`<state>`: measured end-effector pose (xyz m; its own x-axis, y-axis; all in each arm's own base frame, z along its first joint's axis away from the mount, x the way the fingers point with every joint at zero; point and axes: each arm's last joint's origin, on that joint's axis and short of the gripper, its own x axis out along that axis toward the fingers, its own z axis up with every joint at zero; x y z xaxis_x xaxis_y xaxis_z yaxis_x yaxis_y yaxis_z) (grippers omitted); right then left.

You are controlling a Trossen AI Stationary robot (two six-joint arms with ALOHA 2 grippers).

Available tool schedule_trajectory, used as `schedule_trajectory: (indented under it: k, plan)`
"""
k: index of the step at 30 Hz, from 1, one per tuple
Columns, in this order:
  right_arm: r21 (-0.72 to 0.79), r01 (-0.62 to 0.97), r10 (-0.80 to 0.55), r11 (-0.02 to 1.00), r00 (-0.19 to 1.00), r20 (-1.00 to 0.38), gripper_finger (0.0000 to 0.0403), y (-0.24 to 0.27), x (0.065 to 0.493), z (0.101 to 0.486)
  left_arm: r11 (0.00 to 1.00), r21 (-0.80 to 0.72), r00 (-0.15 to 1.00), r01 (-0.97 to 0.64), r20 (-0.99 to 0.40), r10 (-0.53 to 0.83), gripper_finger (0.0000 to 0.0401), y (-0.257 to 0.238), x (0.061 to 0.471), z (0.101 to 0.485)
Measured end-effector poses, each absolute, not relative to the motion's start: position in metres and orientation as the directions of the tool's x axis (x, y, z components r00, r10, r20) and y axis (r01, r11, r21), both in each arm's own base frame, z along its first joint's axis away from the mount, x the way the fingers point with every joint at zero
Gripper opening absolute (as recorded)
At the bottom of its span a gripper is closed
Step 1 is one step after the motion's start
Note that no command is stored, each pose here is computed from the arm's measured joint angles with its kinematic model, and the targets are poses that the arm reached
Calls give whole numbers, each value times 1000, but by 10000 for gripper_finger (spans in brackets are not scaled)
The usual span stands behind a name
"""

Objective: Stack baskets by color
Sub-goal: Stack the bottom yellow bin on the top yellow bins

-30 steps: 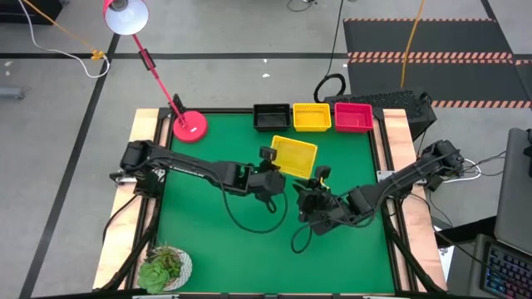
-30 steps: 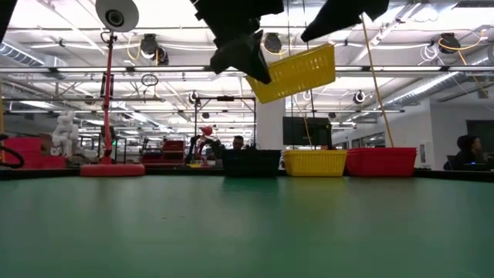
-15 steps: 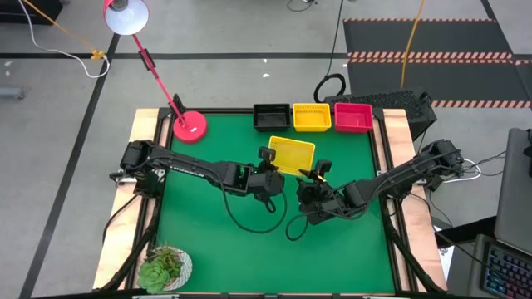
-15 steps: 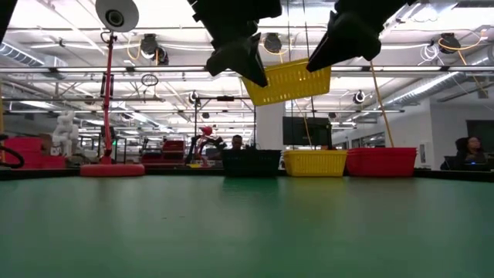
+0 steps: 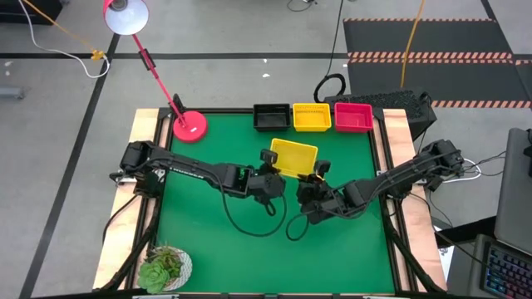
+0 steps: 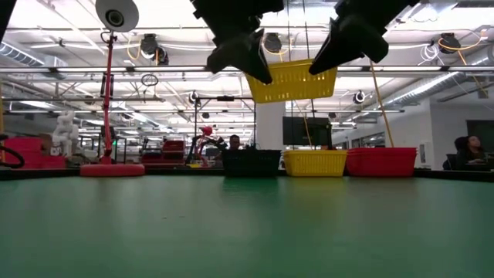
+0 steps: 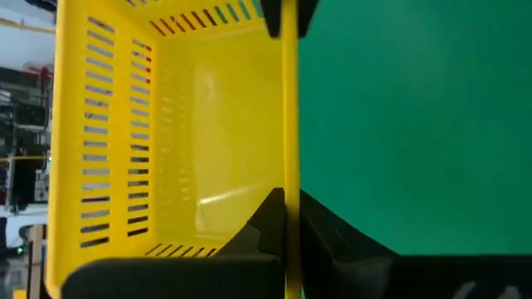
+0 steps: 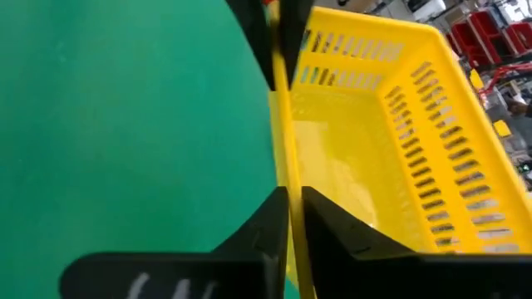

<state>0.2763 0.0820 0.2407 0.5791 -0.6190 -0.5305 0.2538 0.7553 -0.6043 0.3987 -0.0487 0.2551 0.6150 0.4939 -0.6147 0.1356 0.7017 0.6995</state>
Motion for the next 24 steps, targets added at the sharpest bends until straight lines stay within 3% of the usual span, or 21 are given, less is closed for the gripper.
schedule_trajectory:
  k: [7,13,24]
  plan:
    - [-603,234,-608,763,578,-545,21,82,276,240,693,709,657,132,-586,475,28,-55,402,259]
    - [-605,231,-609,762,576,-546,20,82,275,240,701,701,671,134,-584,456,8,-56,403,259]
    - [-600,238,-607,764,581,-542,33,82,276,240,705,693,685,148,-586,433,8,-57,404,260]
